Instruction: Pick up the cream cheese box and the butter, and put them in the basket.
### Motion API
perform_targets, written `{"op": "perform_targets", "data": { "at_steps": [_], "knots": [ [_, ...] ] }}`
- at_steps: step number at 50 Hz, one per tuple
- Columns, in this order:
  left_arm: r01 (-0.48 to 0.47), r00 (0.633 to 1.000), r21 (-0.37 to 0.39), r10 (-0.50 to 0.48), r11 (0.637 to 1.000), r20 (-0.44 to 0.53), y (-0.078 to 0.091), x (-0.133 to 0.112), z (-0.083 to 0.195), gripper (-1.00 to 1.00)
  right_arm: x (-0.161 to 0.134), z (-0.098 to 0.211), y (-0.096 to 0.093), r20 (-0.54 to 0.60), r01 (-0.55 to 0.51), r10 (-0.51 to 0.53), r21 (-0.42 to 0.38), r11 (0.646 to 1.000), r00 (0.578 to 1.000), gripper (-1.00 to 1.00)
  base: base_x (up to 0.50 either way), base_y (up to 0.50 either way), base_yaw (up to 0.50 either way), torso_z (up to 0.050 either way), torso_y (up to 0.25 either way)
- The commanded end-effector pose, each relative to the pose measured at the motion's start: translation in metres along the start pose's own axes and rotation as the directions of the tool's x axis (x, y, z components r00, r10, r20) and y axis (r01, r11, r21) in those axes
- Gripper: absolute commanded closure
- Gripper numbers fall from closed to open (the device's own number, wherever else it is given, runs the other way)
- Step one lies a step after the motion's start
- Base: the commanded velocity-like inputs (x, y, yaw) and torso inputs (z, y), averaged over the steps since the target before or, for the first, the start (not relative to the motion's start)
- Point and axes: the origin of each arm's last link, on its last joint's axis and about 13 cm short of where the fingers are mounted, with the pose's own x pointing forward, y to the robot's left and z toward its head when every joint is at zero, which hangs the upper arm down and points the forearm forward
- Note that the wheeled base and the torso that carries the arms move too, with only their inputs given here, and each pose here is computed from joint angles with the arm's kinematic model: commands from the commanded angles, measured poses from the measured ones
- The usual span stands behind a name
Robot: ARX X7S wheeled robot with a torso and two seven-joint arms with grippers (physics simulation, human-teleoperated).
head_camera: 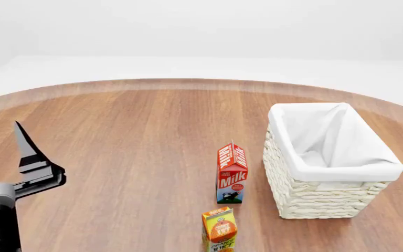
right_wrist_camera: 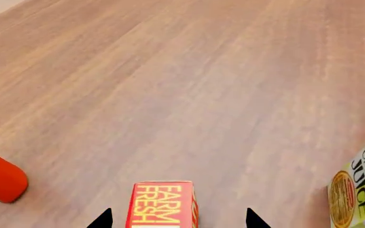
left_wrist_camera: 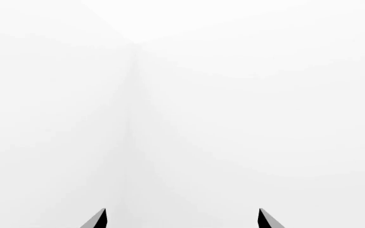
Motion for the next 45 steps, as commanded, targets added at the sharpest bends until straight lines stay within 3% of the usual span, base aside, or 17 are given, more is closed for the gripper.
{"op": "perform_targets", "data": {
  "at_steps": [1,3,8,18,45],
  "knots": [
    [-0.004,1.0,-0.009,0.004,1.0,0.016,0.002,0.001,0.002,-1.0,0.006,-0.006,0.001,-0.044,-0.034,0.037,0.056,0.998,0.998,-1.0,0.0,0.0,0.0,0.0,0.0],
    [-0.004,1.0,-0.009,0.004,1.0,0.016,0.002,0.001,0.002,-1.0,0.006,-0.006,0.001,-0.044,-0.034,0.037,0.056,0.998,0.998,-1.0,0.0,0.0,0.0,0.0,0.0],
    [-0.002,1.0,-0.01,0.002,1.0,0.015,0.002,0.001,0.001,-1.0,0.001,-0.004,0.004,-0.111,-0.045,0.061,0.141,0.989,0.992,-1.0,0.0,0.0,0.0,0.0,0.0],
    [-0.003,1.0,-0.011,0.003,1.0,0.015,0.001,0.0,0.002,-1.0,-0.012,0.005,0.008,-0.122,-0.071,0.088,0.136,0.988,0.989,-1.0,0.0,0.0,0.0,0.0,0.0],
    [0.014,1.0,-0.016,-0.014,1.0,0.006,-0.003,0.0,0.0,-1.0,-0.012,0.004,0.003,-0.159,-0.042,0.059,0.107,0.993,0.986,-1.0,0.0,0.0,0.0,0.0,0.0]
  ]
}}
